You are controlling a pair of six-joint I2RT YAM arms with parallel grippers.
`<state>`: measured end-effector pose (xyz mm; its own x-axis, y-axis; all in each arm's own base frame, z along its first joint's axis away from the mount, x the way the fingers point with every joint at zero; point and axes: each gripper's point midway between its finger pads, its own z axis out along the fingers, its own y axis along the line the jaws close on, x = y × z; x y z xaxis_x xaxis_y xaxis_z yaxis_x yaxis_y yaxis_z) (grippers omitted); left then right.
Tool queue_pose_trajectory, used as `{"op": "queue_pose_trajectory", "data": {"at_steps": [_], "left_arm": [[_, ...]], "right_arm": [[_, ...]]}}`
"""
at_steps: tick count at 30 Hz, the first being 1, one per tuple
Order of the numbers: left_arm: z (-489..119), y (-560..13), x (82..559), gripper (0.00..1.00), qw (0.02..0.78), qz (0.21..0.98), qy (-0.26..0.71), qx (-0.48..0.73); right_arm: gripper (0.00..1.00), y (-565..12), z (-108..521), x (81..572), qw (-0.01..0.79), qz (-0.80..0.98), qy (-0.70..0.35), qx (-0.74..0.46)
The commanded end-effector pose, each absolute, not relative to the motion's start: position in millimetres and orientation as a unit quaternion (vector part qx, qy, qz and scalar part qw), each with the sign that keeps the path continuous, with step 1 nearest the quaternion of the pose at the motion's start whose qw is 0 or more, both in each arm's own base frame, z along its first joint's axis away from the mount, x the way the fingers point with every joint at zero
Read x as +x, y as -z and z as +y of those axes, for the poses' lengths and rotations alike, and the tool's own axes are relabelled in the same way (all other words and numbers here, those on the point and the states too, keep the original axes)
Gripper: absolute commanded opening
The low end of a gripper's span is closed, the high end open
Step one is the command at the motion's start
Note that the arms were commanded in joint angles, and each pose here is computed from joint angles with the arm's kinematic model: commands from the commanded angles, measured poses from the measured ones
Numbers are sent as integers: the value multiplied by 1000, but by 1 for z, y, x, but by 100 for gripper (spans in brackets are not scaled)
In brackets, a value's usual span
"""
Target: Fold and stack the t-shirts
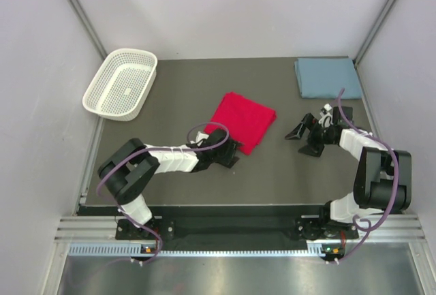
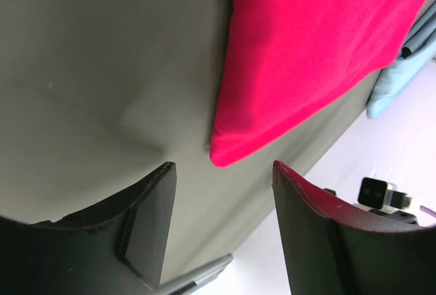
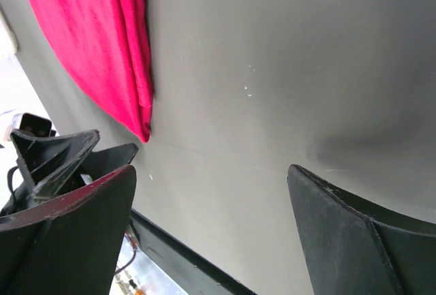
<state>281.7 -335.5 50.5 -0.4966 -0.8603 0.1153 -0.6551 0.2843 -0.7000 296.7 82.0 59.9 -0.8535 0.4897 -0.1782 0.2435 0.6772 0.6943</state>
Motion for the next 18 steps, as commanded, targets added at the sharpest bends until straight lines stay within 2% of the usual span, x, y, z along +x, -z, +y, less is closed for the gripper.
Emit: {"op": "queue_pose_trajectory", "data": {"at_steps": [1,9,12,16,18], "left_arm": [[-341,-56,294,64,180,782,379,-461],[-360,-40,295,63,180,793,393,-430],[-356,-34,294,58,182,787,393,-440],[-354,-25,295,44,180,782,396,-446],[-357,-21,297,26,176,781,403,-444]], "right_arm": [[93,-80,84,315,215,891,-357,180],[93,-73,82,313,211,894,-352,183],[93,-73,82,314,212,893,-352,184],[93,-72,85,315,213,892,-355,184],[93,-71,85,315,212,893,-351,184]]}}
